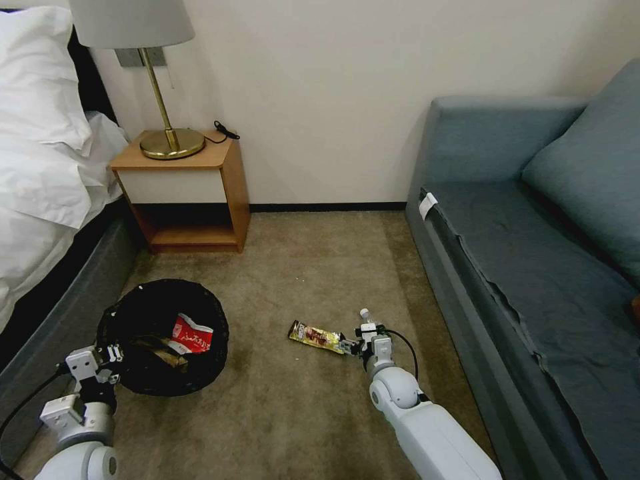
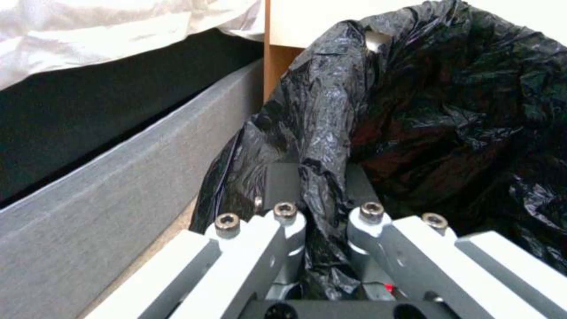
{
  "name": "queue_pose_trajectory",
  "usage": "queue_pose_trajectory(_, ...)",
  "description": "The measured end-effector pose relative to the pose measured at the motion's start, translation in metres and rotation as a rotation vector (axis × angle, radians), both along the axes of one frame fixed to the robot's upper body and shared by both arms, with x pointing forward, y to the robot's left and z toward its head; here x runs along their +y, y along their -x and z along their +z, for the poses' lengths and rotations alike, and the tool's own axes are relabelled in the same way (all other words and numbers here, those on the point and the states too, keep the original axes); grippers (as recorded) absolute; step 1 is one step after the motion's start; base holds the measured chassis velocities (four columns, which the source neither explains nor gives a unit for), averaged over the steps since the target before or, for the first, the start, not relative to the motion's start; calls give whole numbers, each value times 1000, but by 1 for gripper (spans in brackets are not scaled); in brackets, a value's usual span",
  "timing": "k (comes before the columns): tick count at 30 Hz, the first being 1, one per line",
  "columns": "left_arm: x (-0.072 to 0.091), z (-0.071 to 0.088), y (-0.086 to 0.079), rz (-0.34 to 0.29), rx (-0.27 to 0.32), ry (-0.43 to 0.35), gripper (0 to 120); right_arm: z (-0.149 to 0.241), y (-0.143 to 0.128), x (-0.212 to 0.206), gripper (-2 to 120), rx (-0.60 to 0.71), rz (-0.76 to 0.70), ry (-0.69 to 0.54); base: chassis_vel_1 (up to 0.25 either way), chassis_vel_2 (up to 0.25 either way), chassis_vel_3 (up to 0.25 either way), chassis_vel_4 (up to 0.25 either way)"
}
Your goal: Pick up the trash bin, then pick up the garbage on the floor and place it into the trash bin.
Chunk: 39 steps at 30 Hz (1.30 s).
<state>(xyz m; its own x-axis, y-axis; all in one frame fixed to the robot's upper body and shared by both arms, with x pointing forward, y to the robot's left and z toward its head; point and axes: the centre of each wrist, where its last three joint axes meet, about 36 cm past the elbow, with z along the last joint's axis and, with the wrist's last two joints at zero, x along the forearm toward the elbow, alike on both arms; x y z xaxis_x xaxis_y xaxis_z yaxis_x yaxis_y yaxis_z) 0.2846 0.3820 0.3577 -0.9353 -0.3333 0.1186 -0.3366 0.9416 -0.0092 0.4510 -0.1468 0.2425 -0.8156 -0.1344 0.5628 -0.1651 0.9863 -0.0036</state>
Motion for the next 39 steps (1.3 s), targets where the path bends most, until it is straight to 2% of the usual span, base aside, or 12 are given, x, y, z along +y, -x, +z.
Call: queue_pose_trajectory(39, -1, -10, 0, -12, 8, 2, 3, -21, 4, -10, 100, 90, 8, 96, -88, 90, 90, -87)
